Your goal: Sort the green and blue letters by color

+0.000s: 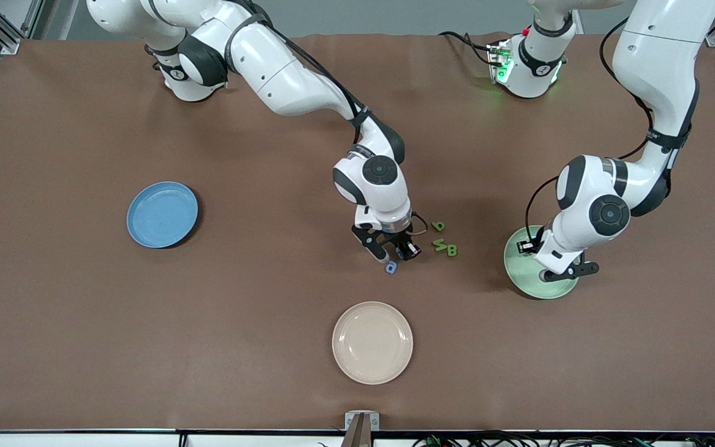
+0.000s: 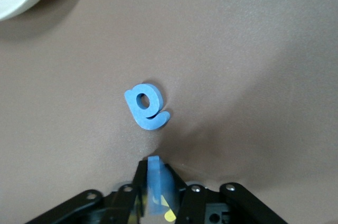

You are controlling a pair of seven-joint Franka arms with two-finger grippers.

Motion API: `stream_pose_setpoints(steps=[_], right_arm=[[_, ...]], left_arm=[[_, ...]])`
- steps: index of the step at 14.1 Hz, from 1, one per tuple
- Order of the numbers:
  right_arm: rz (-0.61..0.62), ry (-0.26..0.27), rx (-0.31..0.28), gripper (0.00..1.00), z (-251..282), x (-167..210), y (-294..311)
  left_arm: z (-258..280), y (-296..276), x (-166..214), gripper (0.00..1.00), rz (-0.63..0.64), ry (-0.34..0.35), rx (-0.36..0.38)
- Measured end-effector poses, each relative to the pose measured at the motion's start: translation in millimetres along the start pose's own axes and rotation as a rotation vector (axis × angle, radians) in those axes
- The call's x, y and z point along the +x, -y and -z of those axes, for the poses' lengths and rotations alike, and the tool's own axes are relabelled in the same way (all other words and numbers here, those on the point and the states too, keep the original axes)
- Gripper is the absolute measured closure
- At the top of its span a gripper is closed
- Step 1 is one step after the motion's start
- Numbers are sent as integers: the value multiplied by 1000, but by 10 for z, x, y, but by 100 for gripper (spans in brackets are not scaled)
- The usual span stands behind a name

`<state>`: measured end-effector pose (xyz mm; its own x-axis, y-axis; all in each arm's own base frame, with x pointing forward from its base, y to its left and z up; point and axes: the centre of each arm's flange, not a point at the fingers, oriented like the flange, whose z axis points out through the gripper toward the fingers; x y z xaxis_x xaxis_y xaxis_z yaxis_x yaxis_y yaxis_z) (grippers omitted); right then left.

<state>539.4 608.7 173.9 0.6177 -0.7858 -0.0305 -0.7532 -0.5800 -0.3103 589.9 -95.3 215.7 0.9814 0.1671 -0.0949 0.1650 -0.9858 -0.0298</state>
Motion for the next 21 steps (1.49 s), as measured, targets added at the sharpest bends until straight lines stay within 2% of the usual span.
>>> stream_pose_setpoints(steps=[2,5,8,10,14,17,21], right_arm=[[0,0,0,86,-1,0,0],[0,0,0,86,-1,0,0],[-2,-1,-4,86,5,10,5],[-10,-8,-26,86,31,94,26],[-17,-18,-44,86,345,414,216],[45,-18,-37,86,734,673,392],[144,-18,-97,86,860,945,263]], left_arm=[[7,-19,0,52,-3,-5,-3],[117,-199,15,52,-8,-33,-25],[341,-660,-20,52,36,-69,-62],[411,-981,-101,52,57,-81,-73],[216,-1393,-245,52,80,-55,-72],[25,-1525,-300,52,73,-30,-64],[-61,-1631,-319,52,62,-22,-64]])
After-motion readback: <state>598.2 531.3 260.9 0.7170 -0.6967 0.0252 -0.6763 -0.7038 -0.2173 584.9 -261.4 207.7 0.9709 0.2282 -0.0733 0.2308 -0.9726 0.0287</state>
